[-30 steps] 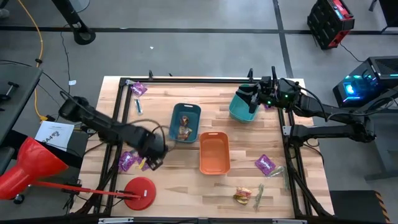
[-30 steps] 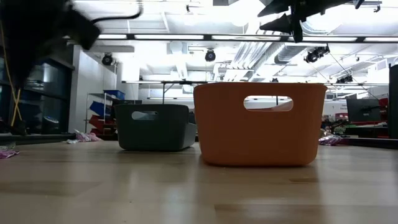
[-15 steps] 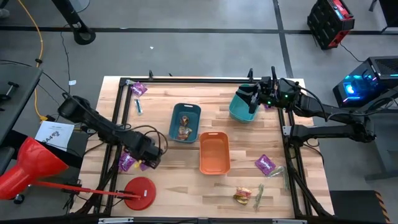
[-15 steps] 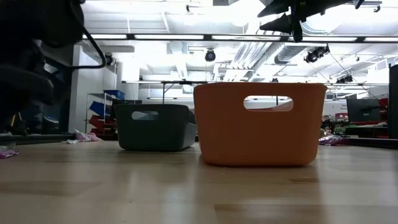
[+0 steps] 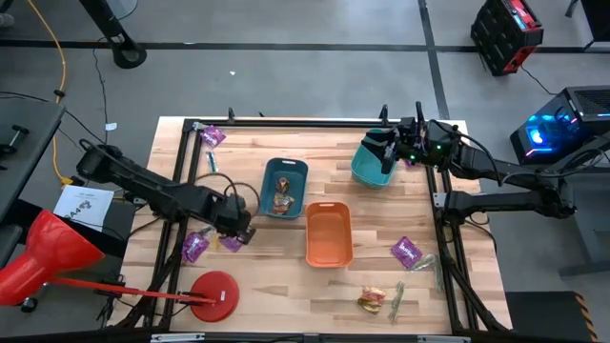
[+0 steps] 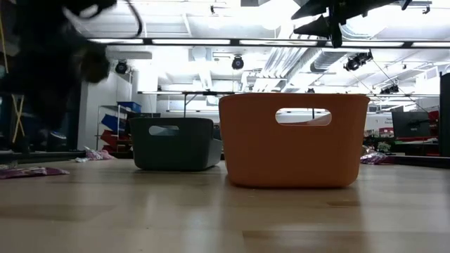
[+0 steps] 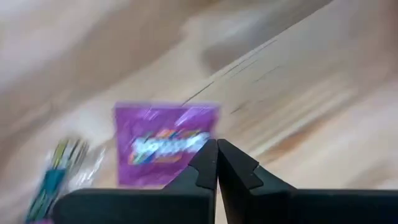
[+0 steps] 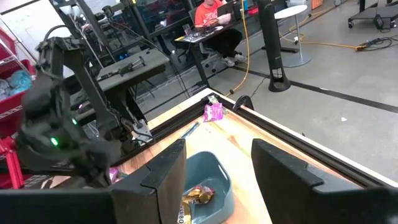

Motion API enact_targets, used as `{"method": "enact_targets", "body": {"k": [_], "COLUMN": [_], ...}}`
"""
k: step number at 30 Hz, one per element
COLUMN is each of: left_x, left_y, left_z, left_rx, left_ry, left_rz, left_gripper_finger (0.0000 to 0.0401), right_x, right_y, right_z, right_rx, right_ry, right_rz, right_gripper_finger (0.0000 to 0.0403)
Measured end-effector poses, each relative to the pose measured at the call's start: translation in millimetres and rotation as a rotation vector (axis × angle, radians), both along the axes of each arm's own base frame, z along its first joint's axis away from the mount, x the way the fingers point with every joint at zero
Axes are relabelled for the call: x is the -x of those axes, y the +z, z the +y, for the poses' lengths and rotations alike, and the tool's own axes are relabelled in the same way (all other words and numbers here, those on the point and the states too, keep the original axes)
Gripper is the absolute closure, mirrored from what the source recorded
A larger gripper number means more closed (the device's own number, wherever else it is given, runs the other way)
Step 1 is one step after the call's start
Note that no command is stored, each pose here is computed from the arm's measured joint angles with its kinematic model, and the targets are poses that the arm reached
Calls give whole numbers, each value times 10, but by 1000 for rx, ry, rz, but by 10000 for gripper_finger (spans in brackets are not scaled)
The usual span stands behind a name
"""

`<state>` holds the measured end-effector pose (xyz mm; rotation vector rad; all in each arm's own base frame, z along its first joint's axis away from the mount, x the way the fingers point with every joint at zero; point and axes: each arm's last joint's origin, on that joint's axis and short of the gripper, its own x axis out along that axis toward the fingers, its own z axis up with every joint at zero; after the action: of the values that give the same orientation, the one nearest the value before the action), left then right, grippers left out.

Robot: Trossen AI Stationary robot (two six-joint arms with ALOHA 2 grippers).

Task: Sort candy
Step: Put the violet candy into the orange bin

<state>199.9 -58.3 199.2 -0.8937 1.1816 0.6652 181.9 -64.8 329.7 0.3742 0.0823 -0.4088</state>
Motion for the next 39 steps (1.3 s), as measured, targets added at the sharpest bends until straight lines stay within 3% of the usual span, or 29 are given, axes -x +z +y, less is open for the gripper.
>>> {"method": "enact_targets", "body": {"k": [4,8,14,20,24,32,39], "left_x": [22,101,16,-65,-80,-144,-192], "left_y": [134,-8,-142,-241,-336,-603,-798], "left_z": [41,16,-85,-169,-213,-212,-238], "left_rx": [-18,24,60,44,28,-108,-91], "left_ry": [-38,-125,-222,-262,-268,-223,-172], "left_rz": [-65,63,122,142,190,293,388], "left_gripper_finger": [394,366,273,169,120,105,105], "right_x": [-1,0,0,0,1,1,1], "right_y": [1,0,-5,-6,-7,-8,-17], "right_z": [0,0,0,0,1,0,0], "right_rx": [0,0,-2,-9,-9,-15,-30], "right_ry": [0,0,0,-1,-1,-2,-5], "right_rz": [-1,0,5,3,4,3,7], "right_gripper_finger": [226,226,226,226,226,226,226]}}
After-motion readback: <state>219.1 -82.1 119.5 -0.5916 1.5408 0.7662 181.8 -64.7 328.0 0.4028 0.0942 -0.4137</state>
